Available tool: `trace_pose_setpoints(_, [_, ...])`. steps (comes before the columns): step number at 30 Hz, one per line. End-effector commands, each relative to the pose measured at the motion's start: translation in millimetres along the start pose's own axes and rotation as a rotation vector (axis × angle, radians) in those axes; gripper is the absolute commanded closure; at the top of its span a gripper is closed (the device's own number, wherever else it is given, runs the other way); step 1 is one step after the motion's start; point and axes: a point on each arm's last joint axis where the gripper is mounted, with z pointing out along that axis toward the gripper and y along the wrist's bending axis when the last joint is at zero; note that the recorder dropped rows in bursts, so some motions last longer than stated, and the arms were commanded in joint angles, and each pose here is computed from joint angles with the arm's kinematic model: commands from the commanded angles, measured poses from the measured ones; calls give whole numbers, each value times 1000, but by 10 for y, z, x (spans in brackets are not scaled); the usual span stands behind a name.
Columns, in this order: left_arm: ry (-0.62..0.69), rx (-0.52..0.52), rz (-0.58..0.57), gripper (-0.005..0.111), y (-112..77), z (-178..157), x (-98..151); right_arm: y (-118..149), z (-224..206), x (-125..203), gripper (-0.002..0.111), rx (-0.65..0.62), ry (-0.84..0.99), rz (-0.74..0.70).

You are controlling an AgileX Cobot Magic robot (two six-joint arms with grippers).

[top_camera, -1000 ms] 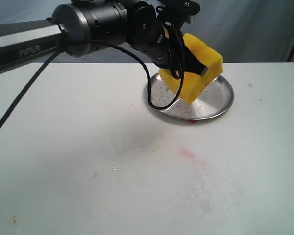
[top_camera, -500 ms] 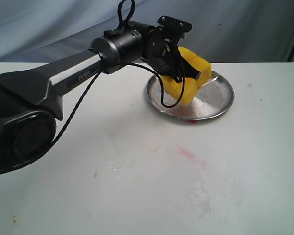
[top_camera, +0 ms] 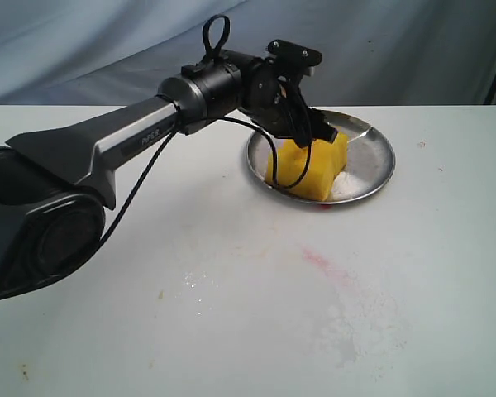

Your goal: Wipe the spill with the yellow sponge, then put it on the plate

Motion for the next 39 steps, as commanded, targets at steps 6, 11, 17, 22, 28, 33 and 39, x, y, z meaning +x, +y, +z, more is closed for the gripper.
trace_pose_setpoints(6, [74, -95, 144, 64, 44, -972, -387, -5, 0, 9, 108, 9, -1, -6])
trace_pose_setpoints(11, [78, -85, 159, 80, 33, -1286, -262, -5, 0, 9, 108, 9, -1, -6])
trace_pose_setpoints(17, [-45, -78, 116, 81, -9, -1707, 79, -5, 0, 9, 108, 9, -1, -6])
trace_pose_setpoints(22, [-196, -72, 104, 81, -41, -2151, 472, -5, 0, 9, 108, 9, -1, -6])
trace_pose_setpoints(28, [-274, -79, 88, 81, -24, -2592, 1029, -5, 0, 9, 108, 9, -1, -6])
trace_pose_setpoints(33, [-385, -129, -24, 81, 129, -2982, 1406, -5, 0, 9, 108, 9, -1, -6])
trace_pose_setpoints(39, [-496, -267, -81, 86, 341, -3383, 1818, -5, 0, 9, 108, 9, -1, -6])
